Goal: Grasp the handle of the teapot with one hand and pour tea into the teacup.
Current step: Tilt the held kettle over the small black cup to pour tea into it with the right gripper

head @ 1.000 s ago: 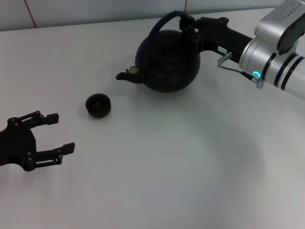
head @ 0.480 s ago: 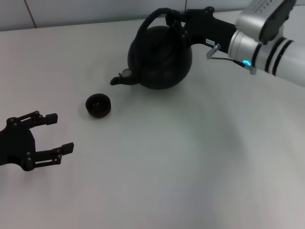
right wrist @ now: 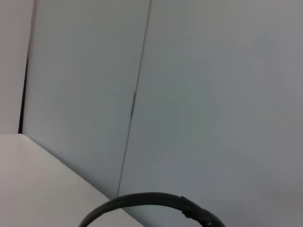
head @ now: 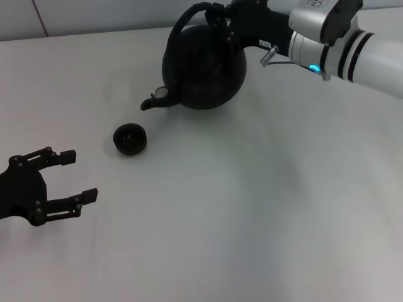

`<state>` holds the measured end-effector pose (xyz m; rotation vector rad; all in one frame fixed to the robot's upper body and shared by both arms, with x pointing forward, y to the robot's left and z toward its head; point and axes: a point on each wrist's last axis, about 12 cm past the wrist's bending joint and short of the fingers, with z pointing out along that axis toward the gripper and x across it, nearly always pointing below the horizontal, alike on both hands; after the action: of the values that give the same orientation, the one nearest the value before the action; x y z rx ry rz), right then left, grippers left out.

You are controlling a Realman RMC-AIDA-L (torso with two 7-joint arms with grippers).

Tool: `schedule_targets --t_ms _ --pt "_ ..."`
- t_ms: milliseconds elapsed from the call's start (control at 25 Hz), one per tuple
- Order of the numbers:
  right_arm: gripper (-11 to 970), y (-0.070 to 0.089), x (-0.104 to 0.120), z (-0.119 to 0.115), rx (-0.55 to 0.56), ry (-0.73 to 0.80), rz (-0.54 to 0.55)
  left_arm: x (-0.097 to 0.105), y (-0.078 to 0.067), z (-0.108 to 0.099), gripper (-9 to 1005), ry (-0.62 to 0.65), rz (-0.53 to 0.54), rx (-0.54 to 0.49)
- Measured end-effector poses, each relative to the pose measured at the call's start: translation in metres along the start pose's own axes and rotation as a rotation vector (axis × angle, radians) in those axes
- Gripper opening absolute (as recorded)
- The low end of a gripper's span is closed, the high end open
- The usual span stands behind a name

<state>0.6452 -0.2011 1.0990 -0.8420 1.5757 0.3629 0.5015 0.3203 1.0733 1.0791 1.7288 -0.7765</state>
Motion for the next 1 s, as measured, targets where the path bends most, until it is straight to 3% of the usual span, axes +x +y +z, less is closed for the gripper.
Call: schedule_targets --t_ms 1000 --pt "110 0.0 -0.025 0.015 -0.051 -0.028 -0.125 -0.002 0.007 0.005 854 0.013 0.008 -0.045"
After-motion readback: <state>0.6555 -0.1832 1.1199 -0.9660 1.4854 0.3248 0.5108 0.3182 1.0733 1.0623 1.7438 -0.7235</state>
